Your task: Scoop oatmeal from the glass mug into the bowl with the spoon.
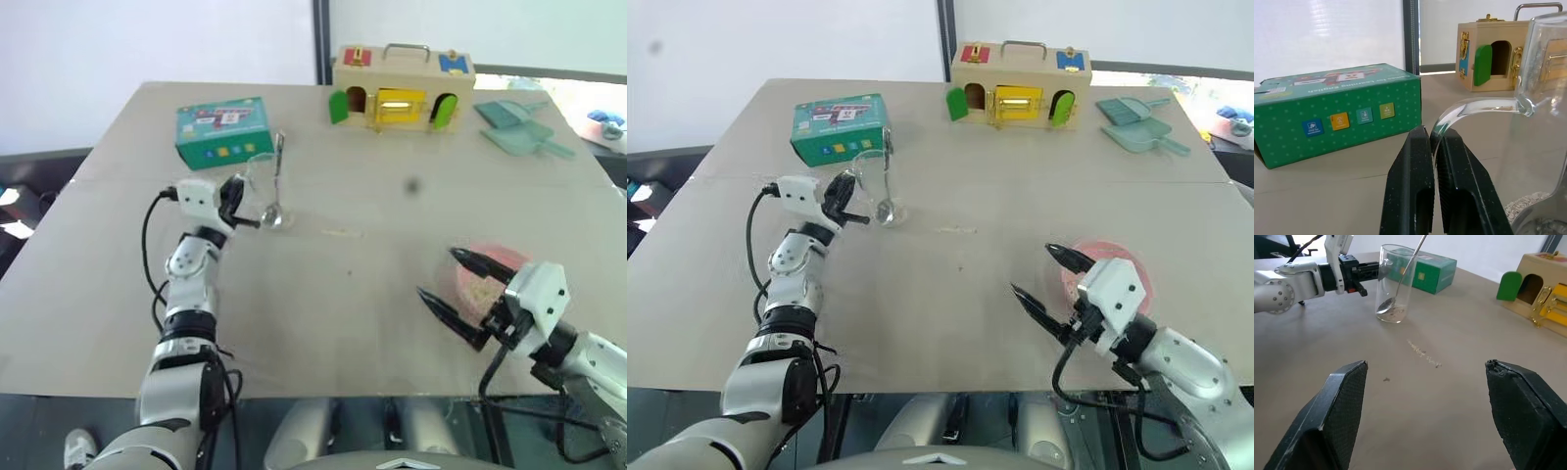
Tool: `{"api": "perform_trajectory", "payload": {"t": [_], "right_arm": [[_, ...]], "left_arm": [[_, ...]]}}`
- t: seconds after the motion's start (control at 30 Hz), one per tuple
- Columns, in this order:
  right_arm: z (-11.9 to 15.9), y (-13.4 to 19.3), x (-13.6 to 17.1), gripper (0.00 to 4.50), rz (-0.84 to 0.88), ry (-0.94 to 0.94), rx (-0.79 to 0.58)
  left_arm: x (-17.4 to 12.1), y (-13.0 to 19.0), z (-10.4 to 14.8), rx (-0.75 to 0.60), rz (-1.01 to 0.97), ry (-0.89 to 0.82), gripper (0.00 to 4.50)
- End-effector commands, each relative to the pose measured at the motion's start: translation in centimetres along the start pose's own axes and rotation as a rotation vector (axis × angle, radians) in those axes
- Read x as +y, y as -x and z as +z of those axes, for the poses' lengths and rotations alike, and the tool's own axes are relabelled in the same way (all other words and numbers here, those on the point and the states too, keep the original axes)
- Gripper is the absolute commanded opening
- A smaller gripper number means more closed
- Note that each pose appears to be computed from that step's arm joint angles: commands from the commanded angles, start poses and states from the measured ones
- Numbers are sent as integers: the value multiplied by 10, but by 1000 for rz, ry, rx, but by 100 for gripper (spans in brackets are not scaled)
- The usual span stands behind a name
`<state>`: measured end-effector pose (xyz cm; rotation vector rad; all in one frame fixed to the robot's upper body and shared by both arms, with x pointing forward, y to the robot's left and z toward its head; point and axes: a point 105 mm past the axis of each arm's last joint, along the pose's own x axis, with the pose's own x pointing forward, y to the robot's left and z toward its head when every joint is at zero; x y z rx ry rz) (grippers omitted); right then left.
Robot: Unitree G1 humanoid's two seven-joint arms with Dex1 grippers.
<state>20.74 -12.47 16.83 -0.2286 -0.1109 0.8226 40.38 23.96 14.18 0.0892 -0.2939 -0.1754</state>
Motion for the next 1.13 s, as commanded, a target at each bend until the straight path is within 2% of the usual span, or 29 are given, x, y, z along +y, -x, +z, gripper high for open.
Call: {"api": "perform_trajectory", "payload": {"t": [0.03,0.1,0.2,0.27,0.3,0.4,0.53,0.73,0.93,1.13], "right_arm": [[12,5,-2,386,13,52,-41],[11,5,-3,386,16,53,-36],[10,5,-4,390,18,49,-33],[9,7,-5,390,12,45,-25],[7,9,-6,390,4,43,-14],[4,18,-12,390,-32,40,15],[0,43,-20,390,-86,42,89],[-16,77,-11,390,-100,-21,218],[-30,115,-21,390,-229,-58,315],[-47,156,-27,390,-242,-48,472]], "left_arm": [[15,9,-2,-6,55,-2,0],[16,14,-10,23,59,20,0],[18,22,-18,52,59,46,99],[17,26,-20,57,46,76,198],[15,28,-19,56,28,82,227],[9,37,-12,53,-42,94,364],[-3,61,2,97,-220,103,364],[-22,110,12,291,-465,164,364],[-42,139,14,378,-588,171,364],[-41,144,10,389,-576,172,364]]}}
